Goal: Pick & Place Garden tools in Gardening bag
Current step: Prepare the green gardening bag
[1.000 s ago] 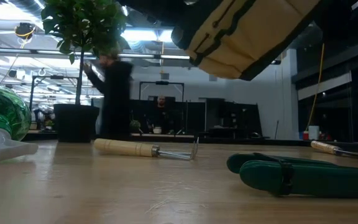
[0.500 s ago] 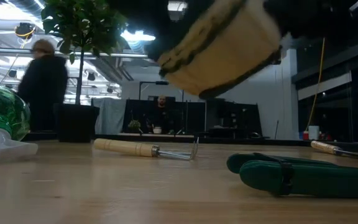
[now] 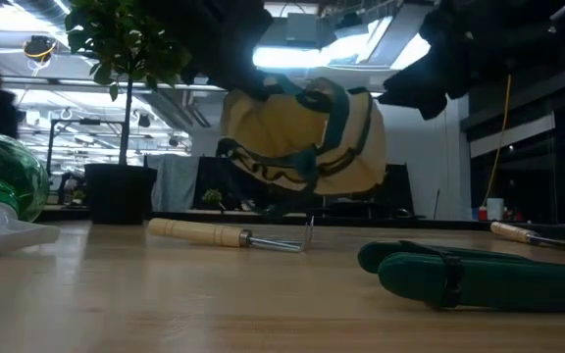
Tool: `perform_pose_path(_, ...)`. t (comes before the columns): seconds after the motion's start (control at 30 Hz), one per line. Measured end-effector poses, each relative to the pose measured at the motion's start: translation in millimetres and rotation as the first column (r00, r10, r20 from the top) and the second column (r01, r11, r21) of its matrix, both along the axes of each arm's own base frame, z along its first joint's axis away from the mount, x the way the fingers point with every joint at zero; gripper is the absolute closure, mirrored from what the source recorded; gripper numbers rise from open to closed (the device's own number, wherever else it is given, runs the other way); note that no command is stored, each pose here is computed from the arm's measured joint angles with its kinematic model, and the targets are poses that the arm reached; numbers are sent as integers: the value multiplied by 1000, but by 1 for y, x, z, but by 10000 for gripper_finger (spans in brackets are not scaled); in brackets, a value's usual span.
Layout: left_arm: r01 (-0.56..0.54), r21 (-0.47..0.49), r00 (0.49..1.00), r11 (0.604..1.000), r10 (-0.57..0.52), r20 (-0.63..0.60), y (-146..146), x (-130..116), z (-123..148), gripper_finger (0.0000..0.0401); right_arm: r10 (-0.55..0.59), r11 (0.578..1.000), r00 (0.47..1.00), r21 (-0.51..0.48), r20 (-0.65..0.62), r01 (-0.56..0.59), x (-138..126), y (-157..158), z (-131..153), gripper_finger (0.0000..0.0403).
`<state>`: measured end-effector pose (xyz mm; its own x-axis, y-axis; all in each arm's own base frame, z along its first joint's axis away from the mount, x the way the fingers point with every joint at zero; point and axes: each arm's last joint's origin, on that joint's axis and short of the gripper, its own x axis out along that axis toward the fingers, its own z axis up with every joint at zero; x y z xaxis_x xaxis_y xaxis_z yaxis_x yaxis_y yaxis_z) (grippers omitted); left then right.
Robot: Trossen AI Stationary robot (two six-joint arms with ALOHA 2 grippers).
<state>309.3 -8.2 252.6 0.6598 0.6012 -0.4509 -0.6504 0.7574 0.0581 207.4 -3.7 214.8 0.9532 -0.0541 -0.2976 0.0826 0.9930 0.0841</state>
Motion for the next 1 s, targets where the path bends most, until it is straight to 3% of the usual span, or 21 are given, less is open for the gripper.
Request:
perform_pose_path(0.23,-63,12,998,998,63,21,7,2,3,397,-57,997,993,-55,99,63,14,4,21,213)
perform_pose_path(0.5,-60,44,998,997,59,30,13,11,17,397,-110,981,990,-168,-87,94,64,18,48,213)
perform_pose_path(0.7,-57,51,998,997,56,11,12,11,16,395,-303,929,935,-277,-183,247,82,17,54,213)
perform_pose_path(0.87,-45,38,999,998,45,2,12,10,15,395,-364,903,911,-311,-192,295,84,15,50,213)
perform_pose_path(1.0,0,14,1000,1000,0,2,10,12,15,394,-446,859,872,-370,-200,355,81,13,48,217)
